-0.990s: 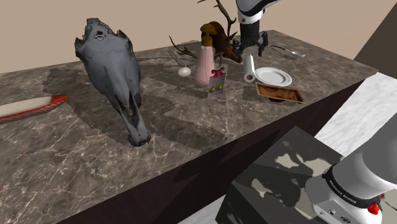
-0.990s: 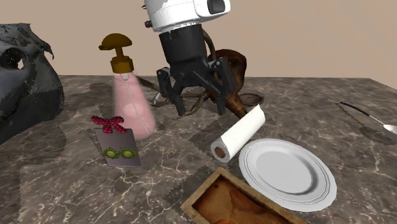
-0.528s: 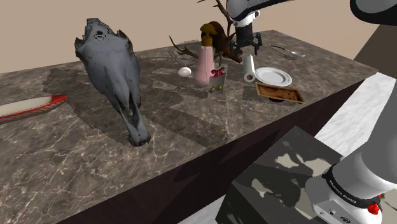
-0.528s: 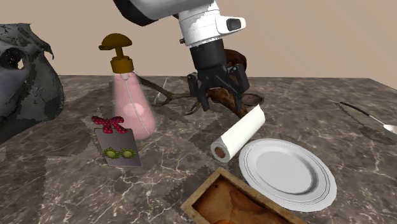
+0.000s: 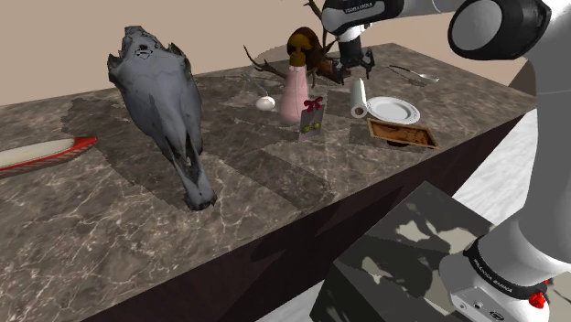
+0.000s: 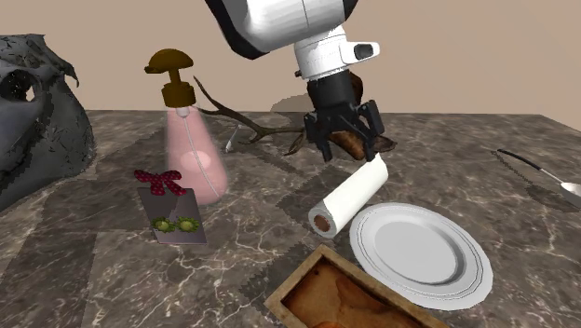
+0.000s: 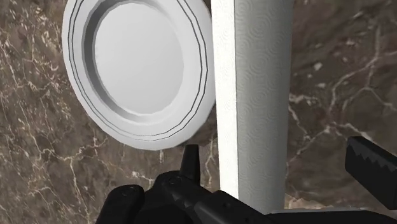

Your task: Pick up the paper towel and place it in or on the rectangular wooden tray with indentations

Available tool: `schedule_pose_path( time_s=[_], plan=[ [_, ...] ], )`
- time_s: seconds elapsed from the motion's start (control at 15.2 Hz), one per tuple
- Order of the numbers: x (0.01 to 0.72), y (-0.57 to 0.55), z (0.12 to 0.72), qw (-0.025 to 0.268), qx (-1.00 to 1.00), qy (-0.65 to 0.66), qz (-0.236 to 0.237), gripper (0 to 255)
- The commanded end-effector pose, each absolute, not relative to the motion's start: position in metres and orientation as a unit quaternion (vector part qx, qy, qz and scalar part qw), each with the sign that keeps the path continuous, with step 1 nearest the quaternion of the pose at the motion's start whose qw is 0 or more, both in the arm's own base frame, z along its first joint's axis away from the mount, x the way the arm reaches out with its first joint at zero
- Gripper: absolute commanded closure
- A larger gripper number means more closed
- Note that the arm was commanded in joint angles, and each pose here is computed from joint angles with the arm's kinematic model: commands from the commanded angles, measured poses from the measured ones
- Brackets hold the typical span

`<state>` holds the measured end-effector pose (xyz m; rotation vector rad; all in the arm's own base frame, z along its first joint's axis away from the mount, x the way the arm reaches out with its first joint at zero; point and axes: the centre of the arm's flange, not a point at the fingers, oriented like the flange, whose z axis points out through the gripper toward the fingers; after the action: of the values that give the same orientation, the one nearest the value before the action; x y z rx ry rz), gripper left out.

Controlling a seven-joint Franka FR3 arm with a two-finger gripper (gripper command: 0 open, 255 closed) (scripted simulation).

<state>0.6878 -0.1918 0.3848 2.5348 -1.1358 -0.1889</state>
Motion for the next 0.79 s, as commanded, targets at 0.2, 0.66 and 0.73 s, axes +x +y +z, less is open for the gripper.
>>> schedule_pose_path(
  time_s=[0.2, 0.66, 0.73],
  plan=[
    [0.68, -0.204, 0.347, 0.181, 0.893, -0.403, -0.078, 0],
    [0.68, -0.204, 0.345, 0.181, 0.893, -0.403, -0.078, 0],
    [0.68, -0.204, 0.345, 0.181, 0.893, -0.403, -0.078, 0]
  ],
)
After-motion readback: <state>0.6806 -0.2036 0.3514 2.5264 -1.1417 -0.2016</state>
